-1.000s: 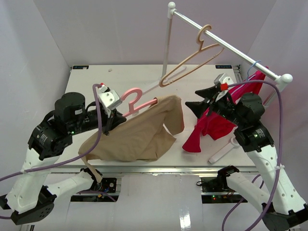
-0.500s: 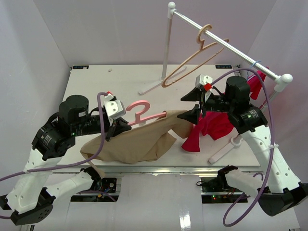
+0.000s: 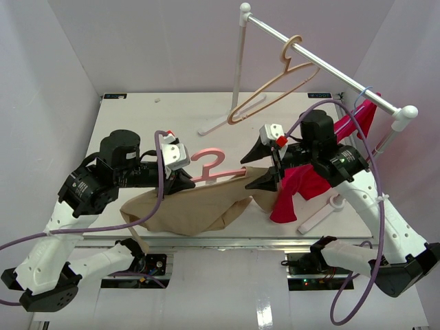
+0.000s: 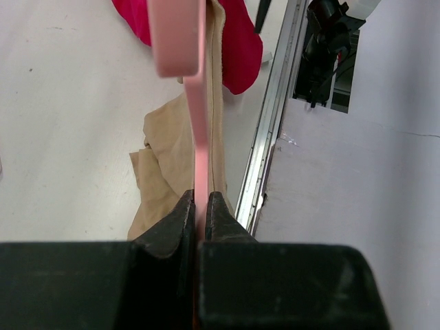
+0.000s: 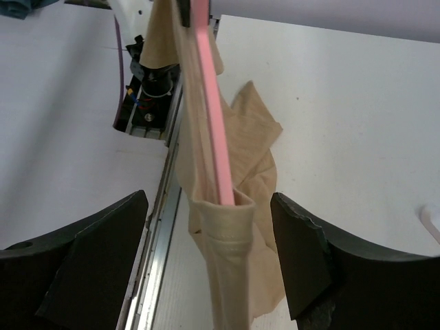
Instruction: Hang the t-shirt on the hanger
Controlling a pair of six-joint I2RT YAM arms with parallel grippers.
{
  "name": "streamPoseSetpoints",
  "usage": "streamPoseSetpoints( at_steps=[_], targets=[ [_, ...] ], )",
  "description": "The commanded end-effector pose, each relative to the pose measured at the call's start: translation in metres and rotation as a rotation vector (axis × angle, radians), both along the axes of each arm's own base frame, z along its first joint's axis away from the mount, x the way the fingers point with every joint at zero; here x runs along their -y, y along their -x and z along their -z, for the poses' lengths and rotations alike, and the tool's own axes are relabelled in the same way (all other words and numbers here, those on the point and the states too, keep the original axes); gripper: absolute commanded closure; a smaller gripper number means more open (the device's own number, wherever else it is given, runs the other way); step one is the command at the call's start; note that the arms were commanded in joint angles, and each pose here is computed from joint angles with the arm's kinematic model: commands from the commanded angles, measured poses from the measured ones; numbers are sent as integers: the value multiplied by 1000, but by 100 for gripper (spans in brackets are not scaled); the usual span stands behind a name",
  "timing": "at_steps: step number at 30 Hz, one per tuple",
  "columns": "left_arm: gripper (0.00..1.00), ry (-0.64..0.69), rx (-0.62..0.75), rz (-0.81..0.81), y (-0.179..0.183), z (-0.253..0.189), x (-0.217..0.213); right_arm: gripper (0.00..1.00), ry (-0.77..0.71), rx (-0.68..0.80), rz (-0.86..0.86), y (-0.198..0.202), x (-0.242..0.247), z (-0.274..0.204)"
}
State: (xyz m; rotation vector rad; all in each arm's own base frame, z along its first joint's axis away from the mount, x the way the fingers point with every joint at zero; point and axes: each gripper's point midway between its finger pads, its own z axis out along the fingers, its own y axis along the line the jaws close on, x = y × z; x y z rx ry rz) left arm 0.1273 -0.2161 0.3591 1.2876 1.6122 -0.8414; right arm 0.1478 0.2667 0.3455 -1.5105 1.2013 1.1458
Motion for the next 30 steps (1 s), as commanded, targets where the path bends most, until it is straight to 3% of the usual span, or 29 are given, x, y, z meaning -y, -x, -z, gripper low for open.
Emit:
streamPoseSetpoints(
  at_steps=[1,6,11,13,18,19,23,30],
  targets=[
    [100,59,81,28,5,-26,1,24,22,-10,-57,14,-5,9],
    [100,83,127,36,4,-34,1,36,90,-78,-25,14,-12,28],
    [100,72,114,60,3,-31,6,81,120,-120,38,10,-12,33],
    [100,73,114,59,1,-31,7,92,114,-114,66,6,-14,33],
    [99,81,132,-50,-20,-37,6,92,86,-129,187,-3,-12,25],
    [93,87,140,-87,-26,-40,5,92,78,-133,206,-4,-12,23],
    [43,107,174,-280,-64,-51,0,92,94,-183,305,-11,-11,29],
    [39,157,180,-480,-101,-59,-5,92,145,-278,483,-12,-1,49]
  ],
)
